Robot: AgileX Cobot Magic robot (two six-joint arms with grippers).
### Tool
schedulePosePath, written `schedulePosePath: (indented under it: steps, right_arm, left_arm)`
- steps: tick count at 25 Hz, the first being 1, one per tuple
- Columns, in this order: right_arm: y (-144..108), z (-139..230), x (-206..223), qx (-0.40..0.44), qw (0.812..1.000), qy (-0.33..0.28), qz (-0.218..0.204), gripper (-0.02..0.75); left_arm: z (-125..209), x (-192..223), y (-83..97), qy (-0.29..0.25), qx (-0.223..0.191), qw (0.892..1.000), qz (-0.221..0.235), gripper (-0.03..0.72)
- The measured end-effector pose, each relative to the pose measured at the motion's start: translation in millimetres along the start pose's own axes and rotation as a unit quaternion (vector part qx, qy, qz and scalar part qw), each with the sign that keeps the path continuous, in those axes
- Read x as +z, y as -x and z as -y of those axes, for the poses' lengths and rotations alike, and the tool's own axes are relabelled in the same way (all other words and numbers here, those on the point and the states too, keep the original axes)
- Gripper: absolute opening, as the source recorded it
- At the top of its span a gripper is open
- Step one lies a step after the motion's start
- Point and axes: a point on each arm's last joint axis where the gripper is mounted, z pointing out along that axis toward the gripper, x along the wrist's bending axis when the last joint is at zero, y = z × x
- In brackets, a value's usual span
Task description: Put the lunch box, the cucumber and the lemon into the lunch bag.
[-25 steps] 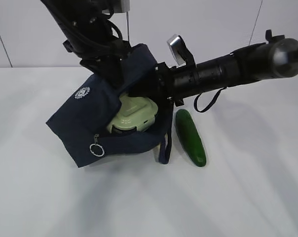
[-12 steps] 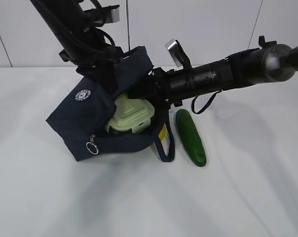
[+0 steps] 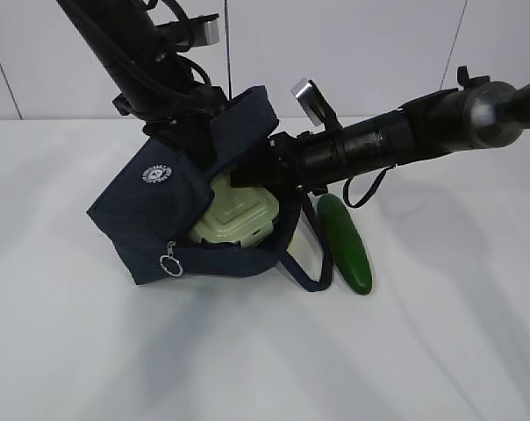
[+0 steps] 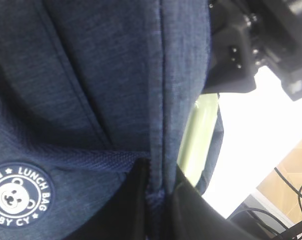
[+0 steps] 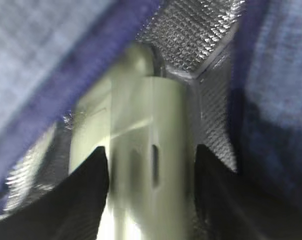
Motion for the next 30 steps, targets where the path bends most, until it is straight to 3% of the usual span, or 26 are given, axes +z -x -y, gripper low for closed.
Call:
schedulePosePath:
  steps: [7, 14, 18, 22, 30]
  right_arm:
    - [1, 1, 0, -0.006, 1.000, -0.006, 0.008, 0.403]
    - [-9, -1, -2, -0.020, 0.999, -0.028, -0.033, 0.468]
    - [-11, -12, -14, -0.025, 0.999, -0.034, -0.029, 0.468]
    - [-4, -27, -38, -0.019, 1.000, -0.024, -0.001, 0.468]
    - [4, -32, -80, -0.033, 0.989, -0.086, 0.116, 0.468]
  left_arm:
    - [0, 4, -1.5, -0.004, -0.003, 1.000, 0.002, 0.015]
    - [0, 4, -1.8, -0.004, -0.002, 1.000, 0.000, 0.015]
    - [0, 4, -2.7, -0.004, -0.002, 1.000, -0.001, 0.015]
    - [0, 5, -2.9, -0.003, -0.002, 1.000, 0.000, 0.015]
    - [-1, 2, -7.6, 0.001, -0.010, 1.000, 0.004, 0.015]
